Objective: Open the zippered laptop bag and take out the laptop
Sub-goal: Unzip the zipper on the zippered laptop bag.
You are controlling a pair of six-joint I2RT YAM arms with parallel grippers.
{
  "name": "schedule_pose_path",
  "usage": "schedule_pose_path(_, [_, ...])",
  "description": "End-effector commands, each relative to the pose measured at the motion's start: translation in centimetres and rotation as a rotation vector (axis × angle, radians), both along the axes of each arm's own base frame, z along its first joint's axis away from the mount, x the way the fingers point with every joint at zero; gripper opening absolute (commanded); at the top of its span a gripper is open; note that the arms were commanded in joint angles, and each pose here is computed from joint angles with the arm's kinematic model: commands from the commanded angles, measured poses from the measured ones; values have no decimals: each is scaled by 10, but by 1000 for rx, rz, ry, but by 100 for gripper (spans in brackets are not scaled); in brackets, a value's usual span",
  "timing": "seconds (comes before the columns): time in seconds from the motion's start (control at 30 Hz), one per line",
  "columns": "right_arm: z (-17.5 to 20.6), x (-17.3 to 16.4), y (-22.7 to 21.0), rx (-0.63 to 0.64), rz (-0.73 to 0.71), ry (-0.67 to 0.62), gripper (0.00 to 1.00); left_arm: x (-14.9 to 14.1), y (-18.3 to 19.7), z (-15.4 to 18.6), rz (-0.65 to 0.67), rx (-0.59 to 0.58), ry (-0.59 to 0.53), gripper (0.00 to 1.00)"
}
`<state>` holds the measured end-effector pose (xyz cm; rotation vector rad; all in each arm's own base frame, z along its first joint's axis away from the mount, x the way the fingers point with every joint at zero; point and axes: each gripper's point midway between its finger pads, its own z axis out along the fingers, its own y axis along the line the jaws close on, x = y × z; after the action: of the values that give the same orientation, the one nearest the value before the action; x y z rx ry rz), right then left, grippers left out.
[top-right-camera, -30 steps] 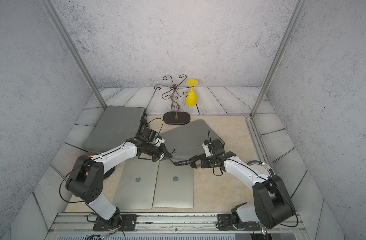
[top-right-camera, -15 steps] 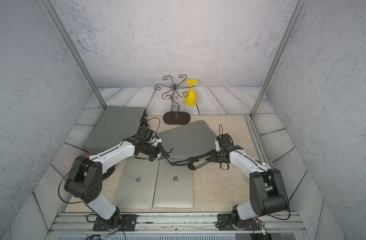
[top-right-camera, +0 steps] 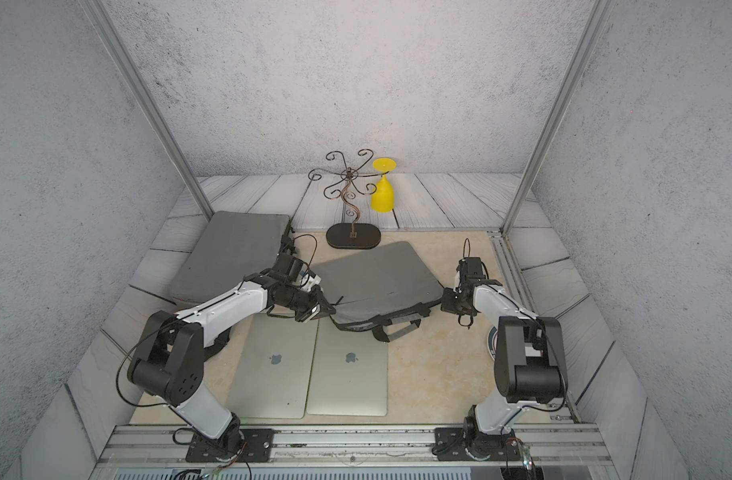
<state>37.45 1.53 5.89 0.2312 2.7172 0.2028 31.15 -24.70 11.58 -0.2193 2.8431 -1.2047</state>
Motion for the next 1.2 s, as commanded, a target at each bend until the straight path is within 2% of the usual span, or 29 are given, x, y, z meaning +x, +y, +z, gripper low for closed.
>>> schedule_pose_path(0.0, [-5,16,-31,-104,-59,-1,0,9,7,10,2,0,-42,0])
schedule_pose_path(0.2, [-14,27,-42,-126,-65,6,0,7,9,-2,-22,16,-24,0])
schedule_pose_path(0.37, [-4,34,-23,-43,11,-24,0,7,4,-9,-47,15,-9,0])
schedule_pose_path(0.47, [11,32,-14,-2,34,-60,13,9,1,-8,-57,10,-16,1])
schedule_pose_path(0.53, [20,28,-10,18,45,-71,22,10,-2,-8,-65,10,-18,4])
schedule_pose_path(0.67, [34,15,-5,44,54,-72,44,14,-1,-9,-76,26,-36,11])
schedule_pose_path(0.73, [39,7,-2,59,57,-73,51,15,0,-10,-87,45,-43,14])
schedule_pose_path(0.8, [45,-1,4,93,53,-80,55,16,2,-11,-100,69,-50,17])
schedule_pose_path(0.93, [53,-20,20,203,32,-87,63,18,9,-7,-132,122,-100,32])
schedule_pose_path(1.17, [61,-54,41,370,-25,-70,72,16,12,25,-280,164,-331,52])
